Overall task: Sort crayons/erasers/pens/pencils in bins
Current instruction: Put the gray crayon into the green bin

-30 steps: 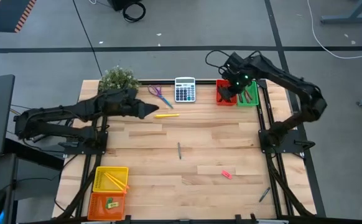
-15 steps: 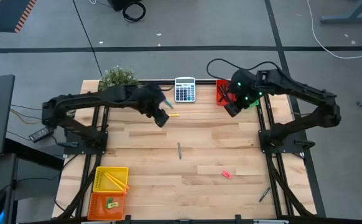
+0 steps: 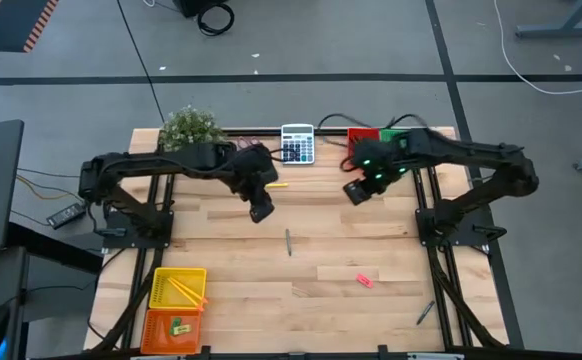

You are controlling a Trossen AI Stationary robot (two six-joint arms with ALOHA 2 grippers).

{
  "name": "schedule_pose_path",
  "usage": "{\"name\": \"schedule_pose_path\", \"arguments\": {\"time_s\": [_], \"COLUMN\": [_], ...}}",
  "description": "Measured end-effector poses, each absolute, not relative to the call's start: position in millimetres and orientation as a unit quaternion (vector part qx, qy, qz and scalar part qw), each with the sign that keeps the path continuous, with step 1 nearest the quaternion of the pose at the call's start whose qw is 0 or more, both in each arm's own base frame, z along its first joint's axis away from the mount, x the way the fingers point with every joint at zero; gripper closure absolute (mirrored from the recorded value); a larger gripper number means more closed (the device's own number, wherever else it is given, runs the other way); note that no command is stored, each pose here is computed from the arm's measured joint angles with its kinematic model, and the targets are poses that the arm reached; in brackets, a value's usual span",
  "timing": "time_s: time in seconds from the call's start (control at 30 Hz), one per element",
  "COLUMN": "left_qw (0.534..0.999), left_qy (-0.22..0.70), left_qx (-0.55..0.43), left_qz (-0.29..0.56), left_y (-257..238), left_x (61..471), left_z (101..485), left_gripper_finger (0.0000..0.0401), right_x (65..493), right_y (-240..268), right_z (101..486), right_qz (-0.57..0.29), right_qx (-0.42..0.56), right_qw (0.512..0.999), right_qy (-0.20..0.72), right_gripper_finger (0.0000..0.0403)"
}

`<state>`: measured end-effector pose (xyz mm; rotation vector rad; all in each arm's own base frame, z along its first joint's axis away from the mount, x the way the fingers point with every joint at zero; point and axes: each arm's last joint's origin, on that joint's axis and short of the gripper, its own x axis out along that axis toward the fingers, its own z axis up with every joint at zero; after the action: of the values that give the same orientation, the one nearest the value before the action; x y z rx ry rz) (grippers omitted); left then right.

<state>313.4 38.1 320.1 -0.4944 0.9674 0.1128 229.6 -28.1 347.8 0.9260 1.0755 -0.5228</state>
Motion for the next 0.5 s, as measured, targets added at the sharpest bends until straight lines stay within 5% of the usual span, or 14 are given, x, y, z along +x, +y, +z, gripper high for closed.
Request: {"name": "schedule_pose_path", "arguments": {"time_s": [0.27, 0.5], "left_qw": [0.879, 0.922], "left_qy": [0.401, 0.248], "left_qx": [-0.239, -0.238], "left_qz": [0.099, 0.177], "left_y": [37, 24], "left_x": [292, 252], "left_z": [358, 415], "left_gripper_finger": [0.0268, 0.0269], "right_x": [301, 334], "right_y": [0, 28], "right_z": [308, 283], "right_qz": [-0.160, -0.146], "right_qx": [0.468, 0.486], "right_qw": [0.711, 0.705], "right_qy": [0.500, 0.495], "right_gripper_finger": [0.0287, 0.0287]}}
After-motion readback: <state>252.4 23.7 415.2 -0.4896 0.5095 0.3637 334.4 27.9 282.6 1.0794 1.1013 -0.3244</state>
